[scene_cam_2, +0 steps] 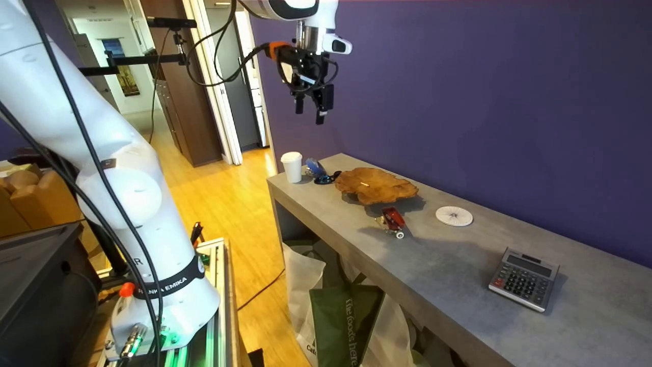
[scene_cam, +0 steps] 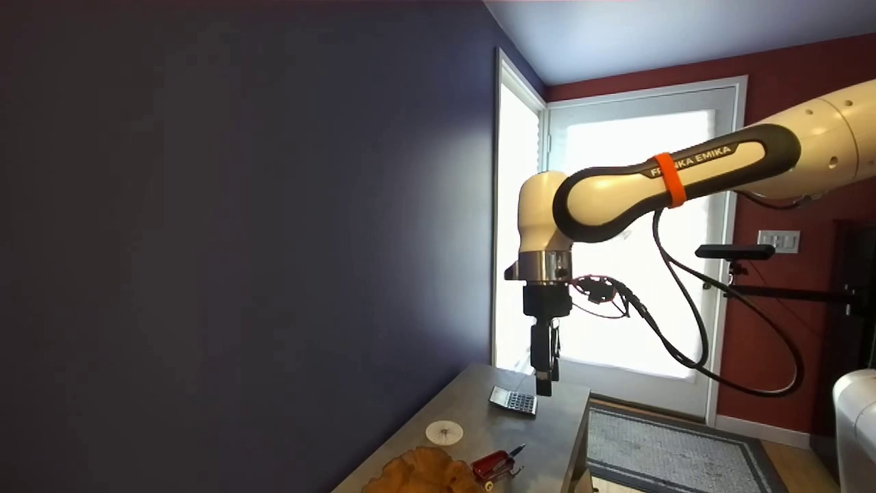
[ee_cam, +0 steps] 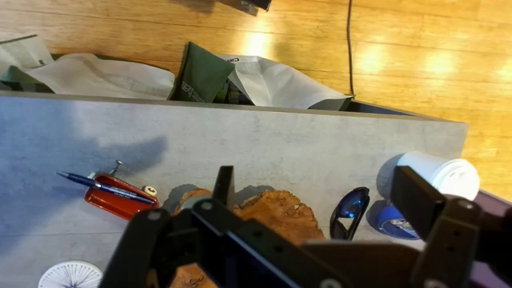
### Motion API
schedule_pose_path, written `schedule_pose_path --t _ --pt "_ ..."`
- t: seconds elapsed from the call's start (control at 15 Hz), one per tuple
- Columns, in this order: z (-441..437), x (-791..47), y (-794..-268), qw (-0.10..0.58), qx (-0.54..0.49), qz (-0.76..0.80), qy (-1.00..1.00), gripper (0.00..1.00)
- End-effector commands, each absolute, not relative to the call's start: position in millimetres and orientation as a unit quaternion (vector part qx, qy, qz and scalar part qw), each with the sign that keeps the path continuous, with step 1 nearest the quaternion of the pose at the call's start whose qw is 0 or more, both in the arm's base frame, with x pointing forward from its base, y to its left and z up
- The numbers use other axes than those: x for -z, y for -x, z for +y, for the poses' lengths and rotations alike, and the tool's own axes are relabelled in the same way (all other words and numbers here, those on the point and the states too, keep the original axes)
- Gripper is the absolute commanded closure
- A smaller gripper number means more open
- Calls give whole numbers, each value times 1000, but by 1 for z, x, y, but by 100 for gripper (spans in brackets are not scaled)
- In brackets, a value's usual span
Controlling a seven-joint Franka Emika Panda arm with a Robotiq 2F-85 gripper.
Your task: Move the small, white object to the red toy
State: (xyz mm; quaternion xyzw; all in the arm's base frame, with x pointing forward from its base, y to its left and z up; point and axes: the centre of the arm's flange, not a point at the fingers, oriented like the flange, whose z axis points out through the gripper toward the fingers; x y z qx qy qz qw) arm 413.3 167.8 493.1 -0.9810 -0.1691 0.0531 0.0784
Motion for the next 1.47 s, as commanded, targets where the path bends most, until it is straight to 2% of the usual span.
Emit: schedule_pose_path --t 0.0,0.47,0.73,0.93,1.0,1.4 --pt "203 -487 -452 34 -71 -254 964 0" --pt "245 -449 -524 -40 -69 -413 907 0" --pt "262 -418 -552 -39 -44 -507 860 0" --pt "270 -391 -569 12 -27 -556 831 0" --pt "264 -401 -550 -16 -31 -526 850 0" --pt "269 -387 -563 -2 -28 -549 836 0"
